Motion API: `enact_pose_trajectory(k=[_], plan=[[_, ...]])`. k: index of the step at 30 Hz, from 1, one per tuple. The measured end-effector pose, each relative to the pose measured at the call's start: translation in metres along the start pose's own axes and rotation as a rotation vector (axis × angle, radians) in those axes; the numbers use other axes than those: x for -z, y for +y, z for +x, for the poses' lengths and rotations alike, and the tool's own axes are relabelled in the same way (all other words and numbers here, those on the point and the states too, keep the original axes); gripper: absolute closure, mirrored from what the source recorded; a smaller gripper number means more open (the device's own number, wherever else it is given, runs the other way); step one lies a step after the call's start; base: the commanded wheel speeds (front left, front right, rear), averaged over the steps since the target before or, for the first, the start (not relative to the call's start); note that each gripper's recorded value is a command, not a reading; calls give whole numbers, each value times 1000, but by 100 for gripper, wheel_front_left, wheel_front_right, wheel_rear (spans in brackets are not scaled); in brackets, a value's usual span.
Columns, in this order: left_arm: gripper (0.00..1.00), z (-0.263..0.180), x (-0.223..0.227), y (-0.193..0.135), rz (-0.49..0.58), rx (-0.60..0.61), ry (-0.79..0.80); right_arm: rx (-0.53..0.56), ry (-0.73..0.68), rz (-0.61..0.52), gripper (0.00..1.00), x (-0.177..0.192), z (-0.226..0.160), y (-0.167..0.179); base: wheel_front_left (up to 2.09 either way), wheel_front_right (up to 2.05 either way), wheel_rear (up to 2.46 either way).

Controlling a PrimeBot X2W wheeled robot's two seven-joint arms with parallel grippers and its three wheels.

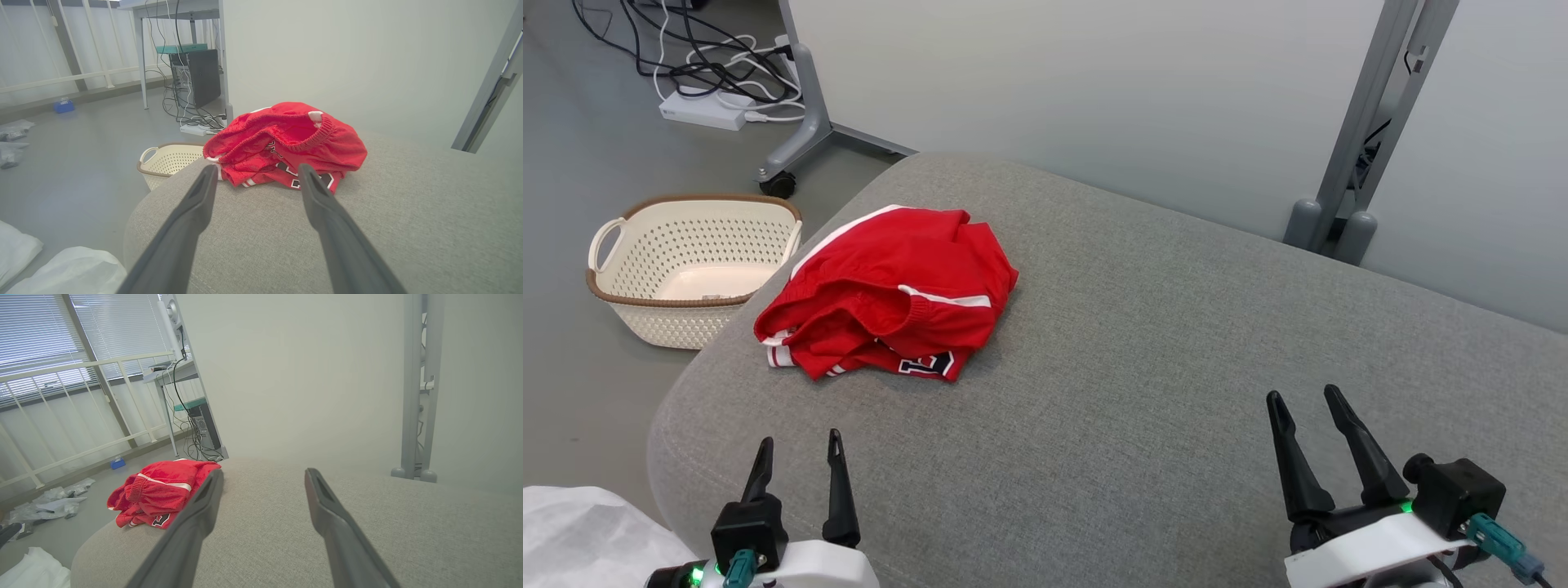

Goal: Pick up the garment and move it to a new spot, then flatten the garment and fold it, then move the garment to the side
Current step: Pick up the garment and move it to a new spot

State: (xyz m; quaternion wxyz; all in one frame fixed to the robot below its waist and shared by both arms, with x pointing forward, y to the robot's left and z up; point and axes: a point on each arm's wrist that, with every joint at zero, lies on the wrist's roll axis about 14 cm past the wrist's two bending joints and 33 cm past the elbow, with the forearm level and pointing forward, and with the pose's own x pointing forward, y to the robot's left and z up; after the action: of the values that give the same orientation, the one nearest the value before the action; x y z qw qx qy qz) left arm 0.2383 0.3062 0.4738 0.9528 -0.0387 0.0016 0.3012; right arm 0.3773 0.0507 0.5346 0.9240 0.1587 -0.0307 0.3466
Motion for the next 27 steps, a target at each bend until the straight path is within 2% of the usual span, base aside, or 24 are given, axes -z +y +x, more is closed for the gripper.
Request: enact_pose_trajectory(k=[18, 27], plan=[[0, -1, -6, 9, -18, -36, -17, -28, 9, -5, 0, 3, 5, 8, 0, 0, 0], [0, 16, -32, 7, -35, 41, -93, 7, 6, -14, 0, 2, -3, -3, 0, 0, 0]])
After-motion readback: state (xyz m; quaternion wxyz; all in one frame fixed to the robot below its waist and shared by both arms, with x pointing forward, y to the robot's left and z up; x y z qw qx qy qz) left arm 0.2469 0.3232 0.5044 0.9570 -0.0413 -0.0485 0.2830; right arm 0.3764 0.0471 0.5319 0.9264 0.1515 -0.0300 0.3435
